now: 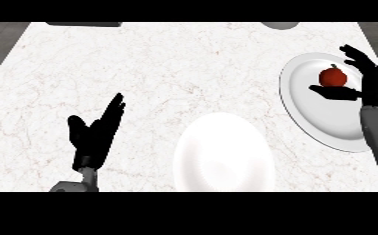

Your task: Pick the bell pepper from the plate and place it in the plate

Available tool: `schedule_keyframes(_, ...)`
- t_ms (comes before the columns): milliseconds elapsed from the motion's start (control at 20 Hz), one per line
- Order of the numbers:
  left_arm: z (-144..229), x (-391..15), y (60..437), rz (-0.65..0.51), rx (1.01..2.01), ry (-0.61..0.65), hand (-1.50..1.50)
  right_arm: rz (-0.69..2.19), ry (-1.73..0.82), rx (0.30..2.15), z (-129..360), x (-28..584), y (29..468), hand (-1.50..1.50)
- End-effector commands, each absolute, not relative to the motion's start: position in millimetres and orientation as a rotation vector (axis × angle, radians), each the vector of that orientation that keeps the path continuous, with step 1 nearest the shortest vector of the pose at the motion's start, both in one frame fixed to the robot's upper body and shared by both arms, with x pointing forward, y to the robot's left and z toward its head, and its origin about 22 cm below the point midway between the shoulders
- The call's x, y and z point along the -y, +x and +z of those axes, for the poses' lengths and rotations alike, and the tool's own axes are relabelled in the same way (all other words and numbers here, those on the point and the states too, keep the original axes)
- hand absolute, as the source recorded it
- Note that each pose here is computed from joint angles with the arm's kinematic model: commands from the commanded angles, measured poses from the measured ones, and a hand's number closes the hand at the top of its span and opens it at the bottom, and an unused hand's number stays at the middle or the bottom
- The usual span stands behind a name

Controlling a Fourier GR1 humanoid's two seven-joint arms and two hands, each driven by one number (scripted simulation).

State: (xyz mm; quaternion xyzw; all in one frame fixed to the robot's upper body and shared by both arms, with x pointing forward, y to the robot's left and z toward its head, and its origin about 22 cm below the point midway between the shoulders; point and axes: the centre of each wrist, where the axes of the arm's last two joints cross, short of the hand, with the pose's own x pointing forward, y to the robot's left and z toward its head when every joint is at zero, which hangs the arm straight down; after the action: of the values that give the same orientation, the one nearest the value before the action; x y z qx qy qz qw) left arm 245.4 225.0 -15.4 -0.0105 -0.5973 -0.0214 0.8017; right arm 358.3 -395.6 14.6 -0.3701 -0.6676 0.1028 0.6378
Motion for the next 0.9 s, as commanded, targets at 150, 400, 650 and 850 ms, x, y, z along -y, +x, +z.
schedule_keyframes(150, -27, -238, 238, -0.028, 1.19, -0.01, 0.0, -0.061, -0.721, 1.744, 36, 415, 367, -1.5)
schedule_keyframes(400, -31, -245, 235, -0.031, 1.18, 0.002, 0.0, -0.142, -0.639, 1.703, 36, 463, 338, -1.5)
schedule_keyframes(650, -28, -240, 238, -0.023, 1.184, -0.009, 0.0, -0.119, -0.458, 1.712, 31, 503, 302, -1.5)
schedule_keyframes(850, -30, -247, 238, -0.022, 1.191, -0.001, 0.0, -0.008, -0.384, 1.695, 28, 525, 272, -1.5)
